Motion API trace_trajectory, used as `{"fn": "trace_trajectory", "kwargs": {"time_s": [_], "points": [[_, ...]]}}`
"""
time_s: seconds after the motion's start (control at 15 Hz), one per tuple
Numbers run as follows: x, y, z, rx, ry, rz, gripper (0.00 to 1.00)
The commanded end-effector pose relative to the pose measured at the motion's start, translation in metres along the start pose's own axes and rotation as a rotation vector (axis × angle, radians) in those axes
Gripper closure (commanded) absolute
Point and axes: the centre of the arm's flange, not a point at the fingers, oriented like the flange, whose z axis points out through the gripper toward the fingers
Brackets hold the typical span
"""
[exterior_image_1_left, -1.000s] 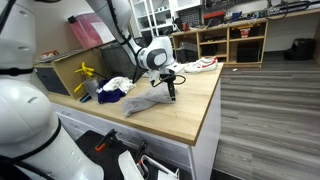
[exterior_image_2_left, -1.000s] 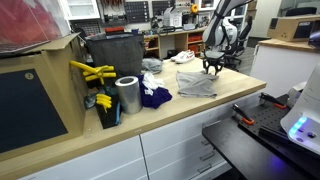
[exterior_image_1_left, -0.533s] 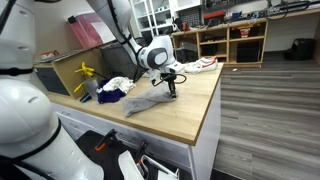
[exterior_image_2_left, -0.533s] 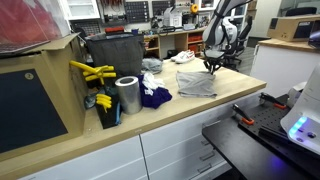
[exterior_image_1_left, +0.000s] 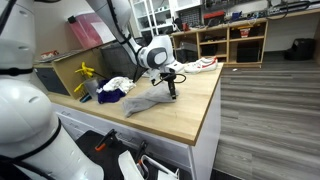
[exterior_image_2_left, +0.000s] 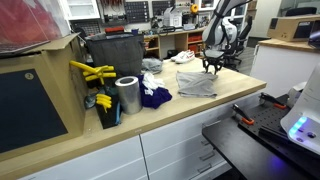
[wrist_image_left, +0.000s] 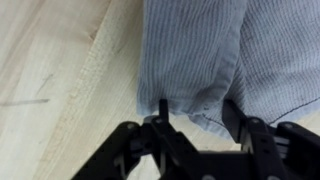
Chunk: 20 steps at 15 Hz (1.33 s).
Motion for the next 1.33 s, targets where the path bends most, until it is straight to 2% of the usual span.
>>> {"fn": "trace_trajectory", "kwargs": {"time_s": [0.0, 0.07, 0.2, 0.27, 0.53, 0.67, 1.13, 1.2, 1.27], "points": [[-0.004, -0.005, -0.014, 0.005, -0.009, 0.013, 0.17], [-0.005, -0.005, -0.014, 0.006, -0.011, 0.014, 0.43], [-0.006, -0.006, -0.014, 0.008, -0.012, 0.014, 0.48], [-0.006, -0.007, -0.014, 0.008, -0.012, 0.015, 0.54], [-0.007, -0.012, -0.016, 0.011, -0.013, 0.019, 0.86], [-0.008, -0.015, -0.018, 0.013, -0.015, 0.019, 0.99], [-0.011, -0.027, -0.064, 0.070, 0.030, -0.032, 0.97], [-0.012, -0.029, -0.071, 0.079, 0.037, -0.040, 0.75], [-0.012, -0.030, -0.075, 0.084, 0.045, -0.045, 0.98]]}}
